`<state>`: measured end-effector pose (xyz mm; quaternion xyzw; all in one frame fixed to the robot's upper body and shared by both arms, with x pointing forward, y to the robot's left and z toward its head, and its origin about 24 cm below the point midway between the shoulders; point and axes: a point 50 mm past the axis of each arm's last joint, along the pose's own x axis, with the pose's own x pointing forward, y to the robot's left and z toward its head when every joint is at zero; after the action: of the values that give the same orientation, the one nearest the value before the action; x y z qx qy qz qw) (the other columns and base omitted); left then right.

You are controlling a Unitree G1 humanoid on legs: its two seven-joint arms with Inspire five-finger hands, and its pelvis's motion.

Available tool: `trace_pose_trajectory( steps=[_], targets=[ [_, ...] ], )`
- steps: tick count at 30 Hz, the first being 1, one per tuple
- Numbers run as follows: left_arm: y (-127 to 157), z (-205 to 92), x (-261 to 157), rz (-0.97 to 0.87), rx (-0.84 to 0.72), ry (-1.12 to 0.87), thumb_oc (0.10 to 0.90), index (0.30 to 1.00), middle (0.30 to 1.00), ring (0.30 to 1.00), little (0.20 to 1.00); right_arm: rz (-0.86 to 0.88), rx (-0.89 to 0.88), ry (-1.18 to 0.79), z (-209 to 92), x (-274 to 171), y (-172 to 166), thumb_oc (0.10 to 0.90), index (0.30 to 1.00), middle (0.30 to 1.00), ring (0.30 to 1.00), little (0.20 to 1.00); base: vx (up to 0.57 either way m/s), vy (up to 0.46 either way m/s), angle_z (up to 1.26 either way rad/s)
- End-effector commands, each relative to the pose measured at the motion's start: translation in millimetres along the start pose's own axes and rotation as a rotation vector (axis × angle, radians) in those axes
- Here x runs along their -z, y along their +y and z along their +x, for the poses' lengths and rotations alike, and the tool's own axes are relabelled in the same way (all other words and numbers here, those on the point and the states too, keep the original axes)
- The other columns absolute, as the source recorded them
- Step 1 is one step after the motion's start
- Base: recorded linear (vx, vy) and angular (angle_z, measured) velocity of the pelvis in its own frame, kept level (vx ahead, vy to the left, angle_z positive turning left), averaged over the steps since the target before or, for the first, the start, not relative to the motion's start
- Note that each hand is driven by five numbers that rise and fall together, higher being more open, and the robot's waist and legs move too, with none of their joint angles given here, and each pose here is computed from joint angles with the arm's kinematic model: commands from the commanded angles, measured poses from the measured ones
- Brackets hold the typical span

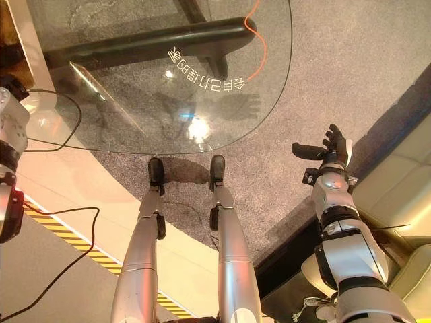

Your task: Wipe the table with a cloth and put it in the basket.

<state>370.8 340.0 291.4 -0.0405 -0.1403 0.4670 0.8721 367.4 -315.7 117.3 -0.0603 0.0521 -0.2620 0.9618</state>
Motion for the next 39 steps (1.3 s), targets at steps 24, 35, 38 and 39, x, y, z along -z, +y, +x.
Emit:
trace_pose_trajectory(
  steps=[24, 35, 38, 39],
  targets=[
    [55.9, 27.1, -20.7, -0.074, -0.215, 0.073, 0.800, 0.900, 0.900, 0.900, 0.900, -0.054, 0.118, -0.034, 4.4, -9.3, -48.2, 0.800, 0.900, 0.900, 0.900, 0.900, 0.00, 0.000, 0.00],
    [56.9, 27.3, -21.2, -0.095, -0.223, 0.070, 0.800, 0.900, 0.900, 0.900, 0.900, -0.052, 0.116, -0.035, 4.1, -8.3, -46.9, 0.800, 0.900, 0.900, 0.900, 0.900, 0.00, 0.000, 0.00],
    [57.7, 27.4, -22.1, -0.100, -0.232, 0.064, 0.800, 0.900, 0.900, 0.900, 0.900, -0.052, 0.116, -0.032, 4.0, -7.5, -47.9, 0.800, 0.900, 0.900, 0.900, 0.900, 0.00, 0.000, 0.00],
    [57.7, 27.4, -22.2, -0.102, -0.232, 0.063, 0.800, 0.900, 0.900, 0.900, 0.900, -0.053, 0.116, -0.032, 3.9, -7.4, -47.7, 0.800, 0.900, 0.900, 0.900, 0.900, 0.00, 0.000, 0.00]
  ],
)
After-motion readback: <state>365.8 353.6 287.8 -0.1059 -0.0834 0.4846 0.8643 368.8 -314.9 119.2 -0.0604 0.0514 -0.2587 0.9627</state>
